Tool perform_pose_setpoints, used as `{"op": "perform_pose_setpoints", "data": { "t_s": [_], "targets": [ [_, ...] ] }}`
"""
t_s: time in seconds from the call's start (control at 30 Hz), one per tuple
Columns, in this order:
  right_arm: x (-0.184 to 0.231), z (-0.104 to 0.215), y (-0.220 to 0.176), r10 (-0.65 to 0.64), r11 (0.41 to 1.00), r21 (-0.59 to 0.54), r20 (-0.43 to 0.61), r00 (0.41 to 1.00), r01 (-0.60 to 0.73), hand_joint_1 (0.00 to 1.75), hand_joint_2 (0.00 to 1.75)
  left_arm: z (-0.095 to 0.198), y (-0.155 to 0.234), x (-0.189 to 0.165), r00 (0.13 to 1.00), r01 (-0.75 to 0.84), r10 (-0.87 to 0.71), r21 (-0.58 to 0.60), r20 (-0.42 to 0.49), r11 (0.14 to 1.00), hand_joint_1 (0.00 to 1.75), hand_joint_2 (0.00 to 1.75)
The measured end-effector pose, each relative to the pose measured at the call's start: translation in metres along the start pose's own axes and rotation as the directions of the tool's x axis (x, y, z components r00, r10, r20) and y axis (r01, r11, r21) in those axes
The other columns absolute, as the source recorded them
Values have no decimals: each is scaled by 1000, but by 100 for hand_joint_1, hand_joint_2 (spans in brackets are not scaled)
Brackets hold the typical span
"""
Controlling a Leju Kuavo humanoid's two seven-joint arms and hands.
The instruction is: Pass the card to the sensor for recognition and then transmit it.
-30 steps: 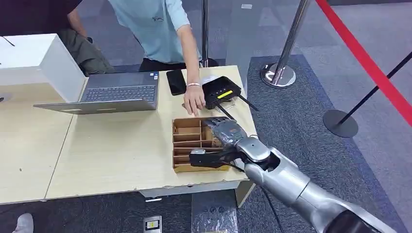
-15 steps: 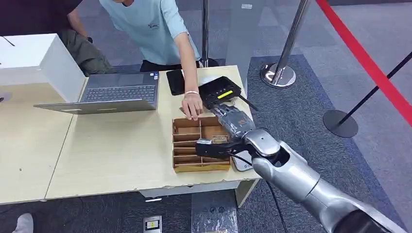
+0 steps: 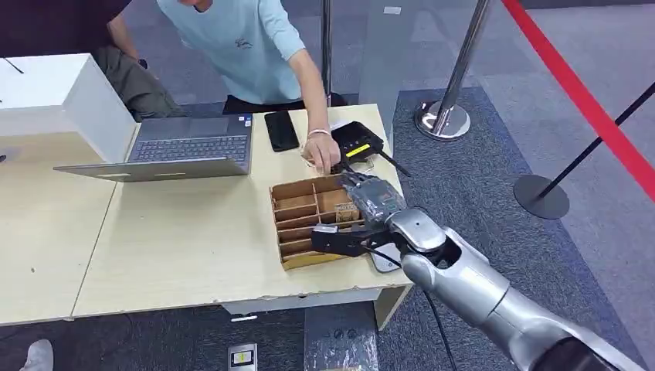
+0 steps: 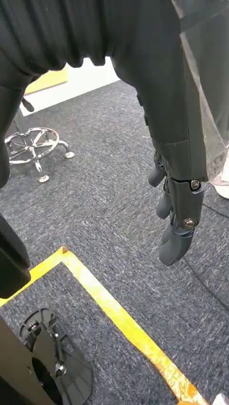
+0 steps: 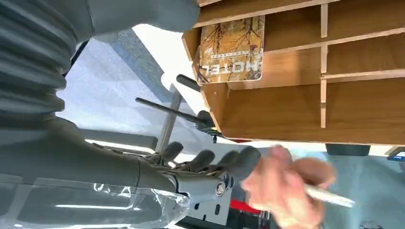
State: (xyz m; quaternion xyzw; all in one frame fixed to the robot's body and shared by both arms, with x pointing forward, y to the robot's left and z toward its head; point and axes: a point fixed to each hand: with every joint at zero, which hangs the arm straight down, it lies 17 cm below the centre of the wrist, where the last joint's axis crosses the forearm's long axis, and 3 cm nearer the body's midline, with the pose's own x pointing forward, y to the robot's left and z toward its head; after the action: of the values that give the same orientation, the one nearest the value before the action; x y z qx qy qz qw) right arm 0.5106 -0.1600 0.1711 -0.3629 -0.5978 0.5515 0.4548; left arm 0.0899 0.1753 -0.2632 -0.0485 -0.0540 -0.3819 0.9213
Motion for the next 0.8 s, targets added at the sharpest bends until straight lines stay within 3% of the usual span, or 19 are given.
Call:
{"op": "perform_pose_setpoints", "data": {
  "t_s": [0.17,0.23,0.3,0.4,0.57,0.8],
  "targets": [
    [-2,1,1,3,1000,2,-2,1000,-3,45,175,0,0,-1,1000,-1,1,-1,-1,1000,0,175],
    [-2,1,2,3,1000,4,-3,1000,-3,59,175,0,0,0,1000,-2,2,-1,0,1000,0,175],
    [-2,2,3,1,1000,6,-3,1000,-1,61,175,0,0,0,1000,-2,2,-1,0,1000,0,175],
    [-2,2,5,-2,1000,9,-4,1000,2,47,175,0,0,0,1000,-2,2,-1,0,1000,0,175],
    [-1,2,4,-10,1000,4,-1,1000,10,65,175,0,0,0,1000,-5,5,-2,1,1000,0,175],
    [2,2,5,-19,1000,3,9,1000,19,61,175,0,-1,-1,1000,-8,8,-2,0,1000,0,175]
  ]
}}
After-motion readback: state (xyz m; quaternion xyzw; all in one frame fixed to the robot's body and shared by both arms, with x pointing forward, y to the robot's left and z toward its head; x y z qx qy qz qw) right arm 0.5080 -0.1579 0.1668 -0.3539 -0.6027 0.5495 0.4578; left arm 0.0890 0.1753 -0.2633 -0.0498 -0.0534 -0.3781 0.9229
